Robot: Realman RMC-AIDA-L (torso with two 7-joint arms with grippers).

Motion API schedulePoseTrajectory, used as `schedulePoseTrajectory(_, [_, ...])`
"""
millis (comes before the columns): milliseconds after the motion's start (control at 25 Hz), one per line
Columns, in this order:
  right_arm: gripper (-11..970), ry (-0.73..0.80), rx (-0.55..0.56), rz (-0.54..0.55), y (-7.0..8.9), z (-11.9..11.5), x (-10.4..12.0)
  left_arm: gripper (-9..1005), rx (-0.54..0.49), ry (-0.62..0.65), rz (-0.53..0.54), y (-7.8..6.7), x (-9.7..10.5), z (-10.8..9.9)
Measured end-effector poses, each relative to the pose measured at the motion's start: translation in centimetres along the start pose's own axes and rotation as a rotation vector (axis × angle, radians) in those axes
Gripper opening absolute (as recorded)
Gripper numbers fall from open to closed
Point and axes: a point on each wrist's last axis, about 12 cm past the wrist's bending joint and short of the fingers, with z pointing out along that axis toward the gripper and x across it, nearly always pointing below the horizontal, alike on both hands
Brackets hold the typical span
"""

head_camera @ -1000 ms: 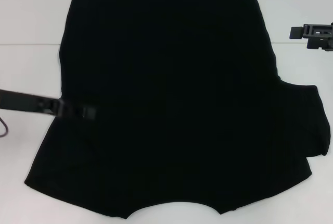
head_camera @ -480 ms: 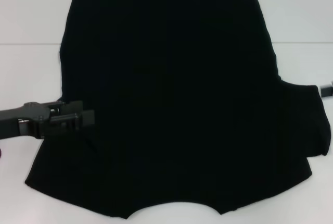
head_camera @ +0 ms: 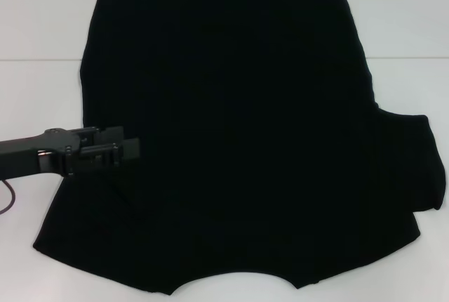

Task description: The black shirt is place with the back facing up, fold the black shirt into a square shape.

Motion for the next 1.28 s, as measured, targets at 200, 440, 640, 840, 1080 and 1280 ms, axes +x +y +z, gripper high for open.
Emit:
schedulePoseTrajectory(200, [629,0.017,0.054,0.004,-0.3,1.8,0.6,661,0.001,-0.005,-0.011,0.1,-0.1,0.4])
schedulePoseTrajectory(440, [440,0.013,0.051,0.002,0.2,3.2,0.3,658,0.004,-0.017,-0.011,0.2,-0.3,0.5])
schedulePoseTrajectory(640, [410,0.017,0.056,0.007,0.5,4.3,0.1,658,-0.008,-0.028,-0.01,0.3,-0.4,0.4])
schedulePoseTrajectory(840, [396,0.03,0.075,-0.007,0.7,5.1,0.0,659,-0.012,-0.035,-0.008,0.4,-0.5,0.3])
schedulePoseTrajectory(1080, [373,0.024,0.08,-0.013,1.0,5.8,-0.2,658,-0.022,-0.039,-0.009,0.5,-0.5,0.2])
schedulePoseTrajectory(1280, [354,0.04,0.089,-0.02,1.2,6.4,-0.2,658,-0.024,-0.04,-0.009,0.5,-0.5,0.2])
